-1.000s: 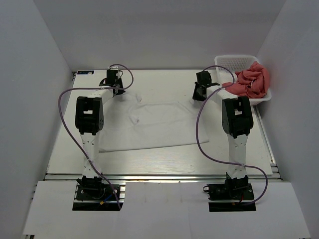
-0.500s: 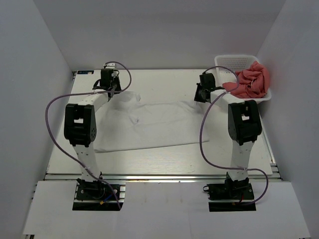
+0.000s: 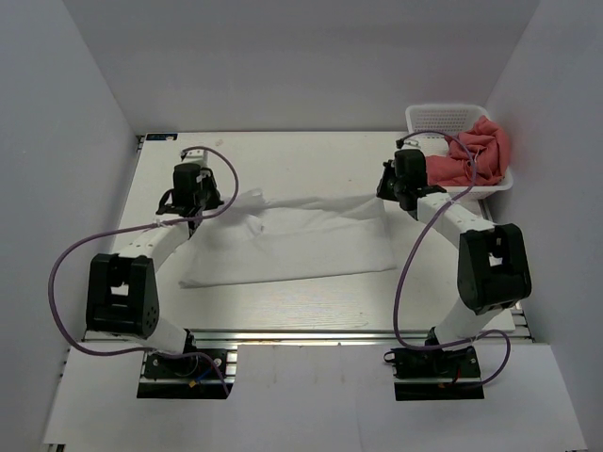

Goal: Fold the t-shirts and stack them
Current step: Fold the other side of the tshirt into a rectangle

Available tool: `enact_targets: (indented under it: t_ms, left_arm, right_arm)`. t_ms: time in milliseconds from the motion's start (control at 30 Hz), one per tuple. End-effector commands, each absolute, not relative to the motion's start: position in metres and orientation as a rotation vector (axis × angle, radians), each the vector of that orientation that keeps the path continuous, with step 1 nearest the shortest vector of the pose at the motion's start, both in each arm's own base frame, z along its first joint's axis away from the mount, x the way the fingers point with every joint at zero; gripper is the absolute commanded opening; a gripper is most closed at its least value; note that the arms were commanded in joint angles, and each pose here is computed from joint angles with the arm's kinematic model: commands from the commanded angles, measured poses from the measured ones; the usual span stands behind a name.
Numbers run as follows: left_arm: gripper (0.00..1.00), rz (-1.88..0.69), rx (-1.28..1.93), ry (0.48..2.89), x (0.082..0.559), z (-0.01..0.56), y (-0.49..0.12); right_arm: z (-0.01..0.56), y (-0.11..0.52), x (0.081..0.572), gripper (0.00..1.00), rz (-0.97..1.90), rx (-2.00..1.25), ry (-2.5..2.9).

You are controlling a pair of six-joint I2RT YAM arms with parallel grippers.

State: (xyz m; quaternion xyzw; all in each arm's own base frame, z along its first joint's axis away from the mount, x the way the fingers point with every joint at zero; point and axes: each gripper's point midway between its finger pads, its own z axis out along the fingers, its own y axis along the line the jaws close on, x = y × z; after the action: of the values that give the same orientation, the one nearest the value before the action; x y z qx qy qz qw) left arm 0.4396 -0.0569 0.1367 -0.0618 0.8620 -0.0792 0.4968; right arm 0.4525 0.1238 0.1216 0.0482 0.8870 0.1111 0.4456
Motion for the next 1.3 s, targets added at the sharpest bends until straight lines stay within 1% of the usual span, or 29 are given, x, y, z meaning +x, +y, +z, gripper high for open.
enact_targets:
  t_ms: [0, 67, 100, 167, 200, 400, 567, 600, 800, 1000, 1033, 1100, 1167, 1200, 1233, 1267]
  left_arm:
    - [0.0, -0.232, -0.166, 2.041, 0.422, 0.152, -0.06]
    - [0.0, -0.23, -0.185, 2.033, 0.406, 0.152, -0.057]
    - [0.0, -0.233, -0.198, 2.05, 0.396, 0.142, -0.056]
    - [0.0, -0.245, -0.208, 2.028, 0.385, 0.147, -0.055]
    - [0.0, -0.249, -0.22, 2.04, 0.376, 0.138, -0.054]
    - [0.0, -0.21, -0.275, 2.023, 0.355, 0.138, -0.043]
    - [0.0, -0.214, -0.287, 1.987, 0.36, 0.155, -0.042]
    - [0.0, -0.208, -0.276, 1.985, 0.363, 0.157, -0.043]
    - [0.0, -0.165, -0.272, 2.019, 0.391, 0.168, -0.041]
    - [0.0, -0.167, -0.257, 2.031, 0.395, 0.168, -0.043]
    - [0.0, -0.15, -0.264, 2.061, 0.389, 0.155, -0.041]
    - [0.0, -0.158, -0.275, 2.055, 0.38, 0.154, -0.04]
    - [0.0, -0.178, -0.297, 2.095, 0.363, 0.134, -0.041]
    - [0.0, -0.209, -0.296, 2.075, 0.357, 0.137, -0.044]
    - [0.0, -0.24, -0.292, 2.116, 0.342, 0.116, -0.049]
    - [0.0, -0.267, -0.311, 2.117, 0.336, 0.11, -0.051]
  right_arm:
    - [0.141, 0.124, 0.45, 0.0, 0.291, 0.089, 2.131]
    - [0.141, 0.123, 0.446, 0.0, 0.286, 0.088, 2.132]
    - [0.141, 0.122, 0.445, 0.0, 0.285, 0.089, 2.13]
    - [0.143, 0.12, 0.442, 0.0, 0.278, 0.093, 2.123]
    - [0.143, 0.117, 0.442, 0.0, 0.269, 0.098, 2.123]
    - [0.155, 0.116, 0.444, 0.0, 0.256, 0.074, 2.103]
    - [0.17, 0.115, 0.454, 0.0, 0.233, 0.06, 2.083]
    - [0.162, 0.115, 0.45, 0.0, 0.225, 0.055, 2.122]
    - [0.164, 0.12, 0.459, 0.0, 0.235, 0.038, 2.135]
    - [0.156, 0.118, 0.456, 0.0, 0.223, 0.038, 2.157]
    - [0.155, 0.117, 0.455, 0.0, 0.225, 0.046, 2.159]
    - [0.147, 0.117, 0.449, 0.0, 0.226, 0.053, 2.176]
    - [0.141, 0.114, 0.444, 0.0, 0.224, 0.069, 2.189]
    - [0.138, 0.114, 0.442, 0.0, 0.219, 0.069, 2.193]
    - [0.134, 0.111, 0.438, 0.0, 0.21, 0.082, 2.203]
    - [0.131, 0.109, 0.436, 0.0, 0.203, 0.095, 2.211]
